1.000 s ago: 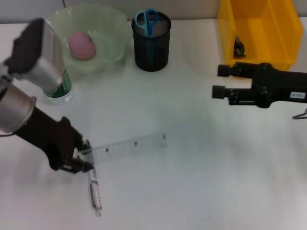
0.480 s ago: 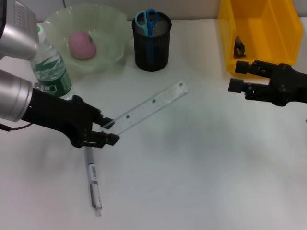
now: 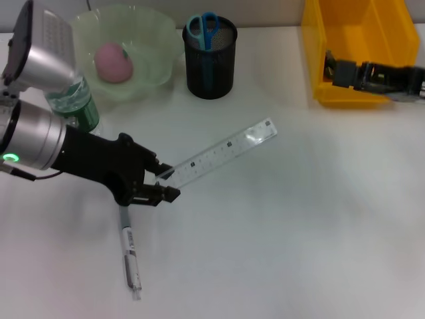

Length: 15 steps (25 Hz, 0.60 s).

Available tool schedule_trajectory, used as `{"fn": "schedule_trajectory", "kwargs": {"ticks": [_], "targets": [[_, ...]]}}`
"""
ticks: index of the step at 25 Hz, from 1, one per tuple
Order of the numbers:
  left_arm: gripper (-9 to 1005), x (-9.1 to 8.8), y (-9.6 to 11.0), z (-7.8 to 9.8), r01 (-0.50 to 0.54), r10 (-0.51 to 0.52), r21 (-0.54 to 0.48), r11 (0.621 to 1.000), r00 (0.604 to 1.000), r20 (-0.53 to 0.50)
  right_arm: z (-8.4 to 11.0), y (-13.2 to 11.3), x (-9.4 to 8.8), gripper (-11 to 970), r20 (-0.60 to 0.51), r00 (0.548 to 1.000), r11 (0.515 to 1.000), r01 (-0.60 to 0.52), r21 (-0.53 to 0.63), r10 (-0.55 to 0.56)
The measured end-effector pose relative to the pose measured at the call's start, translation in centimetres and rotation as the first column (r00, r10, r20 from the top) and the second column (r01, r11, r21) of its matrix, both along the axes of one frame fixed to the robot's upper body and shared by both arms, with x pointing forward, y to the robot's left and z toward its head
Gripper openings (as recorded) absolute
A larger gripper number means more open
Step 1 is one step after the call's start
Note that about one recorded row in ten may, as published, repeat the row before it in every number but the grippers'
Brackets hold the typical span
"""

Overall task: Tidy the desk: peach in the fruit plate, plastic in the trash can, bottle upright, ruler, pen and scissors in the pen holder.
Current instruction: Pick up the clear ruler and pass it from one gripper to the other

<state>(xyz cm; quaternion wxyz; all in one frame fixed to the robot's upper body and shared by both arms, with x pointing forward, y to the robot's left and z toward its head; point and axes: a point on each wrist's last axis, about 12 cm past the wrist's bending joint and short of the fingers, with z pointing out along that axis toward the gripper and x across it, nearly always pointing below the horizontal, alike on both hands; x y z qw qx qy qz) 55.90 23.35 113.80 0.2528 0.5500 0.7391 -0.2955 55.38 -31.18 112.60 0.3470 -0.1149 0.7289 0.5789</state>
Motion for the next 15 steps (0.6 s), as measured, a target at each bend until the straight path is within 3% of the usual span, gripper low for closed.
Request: {"fn": "schedule_trajectory", "kwargs": {"ticks": [6, 15], "targets": [[385, 1.1, -1.2, 0.6, 0.013, -0.014, 0.02, 1.0, 0.998, 0.064, 1.3, 0.3, 2.3, 800, -0.24, 0.971, 0.999, -0.023, -0.048, 0.011], [385, 2.1, -2.8, 1.2, 0.048, -0.054, 0.055, 0.997, 0.992, 0.116, 3.0, 2.4, 4.1, 800, -0.34, 0.937, 0.986, -0.123, -0.108, 0.08]]}}
